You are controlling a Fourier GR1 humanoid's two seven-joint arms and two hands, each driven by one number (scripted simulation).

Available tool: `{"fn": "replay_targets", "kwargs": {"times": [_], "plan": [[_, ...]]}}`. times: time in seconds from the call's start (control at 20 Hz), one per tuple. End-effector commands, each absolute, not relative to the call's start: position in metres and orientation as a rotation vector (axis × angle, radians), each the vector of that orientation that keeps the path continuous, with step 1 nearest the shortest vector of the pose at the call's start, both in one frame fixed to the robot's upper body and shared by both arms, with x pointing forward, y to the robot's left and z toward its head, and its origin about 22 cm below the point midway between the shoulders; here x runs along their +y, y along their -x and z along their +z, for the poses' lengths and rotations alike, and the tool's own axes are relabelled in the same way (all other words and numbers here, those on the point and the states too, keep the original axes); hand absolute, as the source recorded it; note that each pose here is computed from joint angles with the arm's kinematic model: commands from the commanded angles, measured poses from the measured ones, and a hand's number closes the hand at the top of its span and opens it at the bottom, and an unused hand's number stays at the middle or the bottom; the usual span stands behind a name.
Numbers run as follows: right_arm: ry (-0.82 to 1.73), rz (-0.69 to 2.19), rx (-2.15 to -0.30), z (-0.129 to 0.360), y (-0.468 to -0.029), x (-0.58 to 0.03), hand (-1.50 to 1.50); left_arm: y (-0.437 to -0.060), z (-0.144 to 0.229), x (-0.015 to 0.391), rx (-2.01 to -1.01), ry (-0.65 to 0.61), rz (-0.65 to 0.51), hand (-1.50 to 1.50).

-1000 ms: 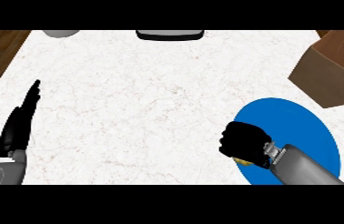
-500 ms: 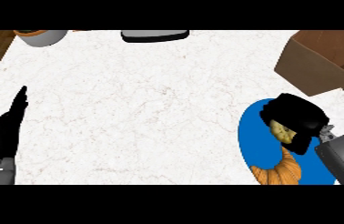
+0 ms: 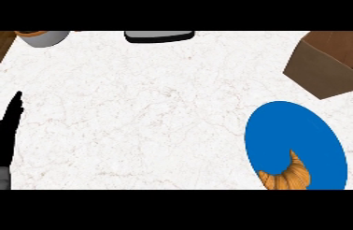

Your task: Pick the squash from the plate and place it in the cardboard box

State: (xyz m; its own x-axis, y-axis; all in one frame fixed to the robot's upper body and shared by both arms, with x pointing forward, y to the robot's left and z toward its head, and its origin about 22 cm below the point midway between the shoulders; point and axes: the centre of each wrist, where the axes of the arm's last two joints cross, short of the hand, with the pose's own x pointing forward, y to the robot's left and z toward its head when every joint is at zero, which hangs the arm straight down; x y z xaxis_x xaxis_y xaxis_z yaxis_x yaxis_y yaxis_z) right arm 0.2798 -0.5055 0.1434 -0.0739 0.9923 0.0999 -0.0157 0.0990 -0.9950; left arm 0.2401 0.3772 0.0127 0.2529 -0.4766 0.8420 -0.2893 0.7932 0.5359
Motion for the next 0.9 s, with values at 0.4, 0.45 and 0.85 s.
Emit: {"fn": "replay_targets", "kwargs": {"times": [0.4,0.45,0.85], "plan": [[1.13,0.931,-1.69,0.207,-0.219,-0.611,1.5,-0.259,0.007,0.357,-1.392,-0.622,-0.228,0.0],[1.068,0.927,-1.675,0.179,-0.221,-0.609,1.5,-0.259,0.018,0.358,-1.395,-0.621,-0.232,0.0],[0.907,0.767,-1.747,0.217,-0.29,-0.572,1.5,-0.271,0.01,0.342,-1.385,-0.621,-0.247,0.0]]}}
